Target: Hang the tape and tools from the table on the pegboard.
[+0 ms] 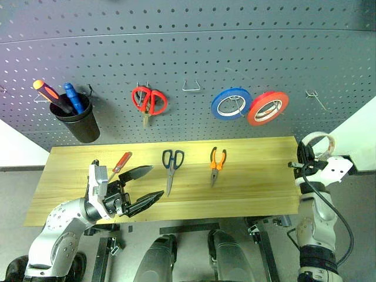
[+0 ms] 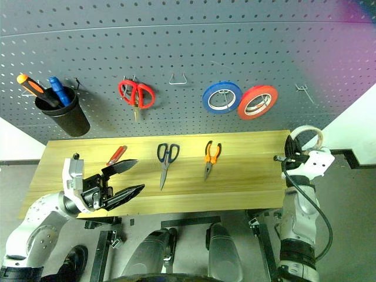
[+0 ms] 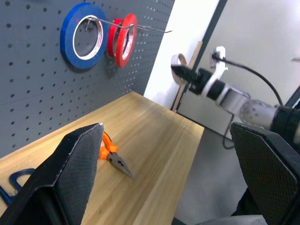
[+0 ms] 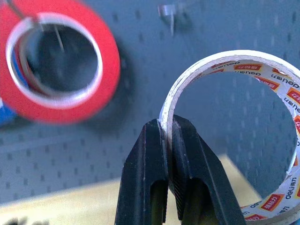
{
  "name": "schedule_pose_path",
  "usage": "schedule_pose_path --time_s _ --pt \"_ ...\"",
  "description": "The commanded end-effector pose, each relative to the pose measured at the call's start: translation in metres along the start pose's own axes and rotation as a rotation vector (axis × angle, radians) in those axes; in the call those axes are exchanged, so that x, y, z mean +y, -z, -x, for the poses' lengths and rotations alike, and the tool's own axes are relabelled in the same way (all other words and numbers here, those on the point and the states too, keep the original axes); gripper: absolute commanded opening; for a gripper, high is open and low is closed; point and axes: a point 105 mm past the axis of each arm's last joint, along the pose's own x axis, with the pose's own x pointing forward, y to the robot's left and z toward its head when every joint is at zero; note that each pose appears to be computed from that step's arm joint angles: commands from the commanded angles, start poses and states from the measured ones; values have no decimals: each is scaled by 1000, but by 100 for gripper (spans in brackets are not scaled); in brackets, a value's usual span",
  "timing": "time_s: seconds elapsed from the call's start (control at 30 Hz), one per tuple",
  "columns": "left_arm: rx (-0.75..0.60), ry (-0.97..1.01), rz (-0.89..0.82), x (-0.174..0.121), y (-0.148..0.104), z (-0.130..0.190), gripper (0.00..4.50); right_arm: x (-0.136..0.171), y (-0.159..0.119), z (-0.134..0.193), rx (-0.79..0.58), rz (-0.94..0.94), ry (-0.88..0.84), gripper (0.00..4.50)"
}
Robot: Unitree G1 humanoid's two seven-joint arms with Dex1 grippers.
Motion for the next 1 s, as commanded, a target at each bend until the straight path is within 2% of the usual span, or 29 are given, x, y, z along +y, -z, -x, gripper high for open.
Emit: schedule_pose_path --time_s 0.03,0.57,0.8,1.0 --pt "-64 15 -29 -2 -12 2 450 2 -27 -10 -93 37 -18 3" --pt "-89 -4 -45 -4 -8 4 450 9 -56 -34 -183 85 -47 3" --pt "-78 4 -41 -7 -3 3 450 14 -42 -52 -118 90 -98 3" --pt "-78 0 -53 -7 -3 0 450 -5 -30 -69 -51 139 -78 3"
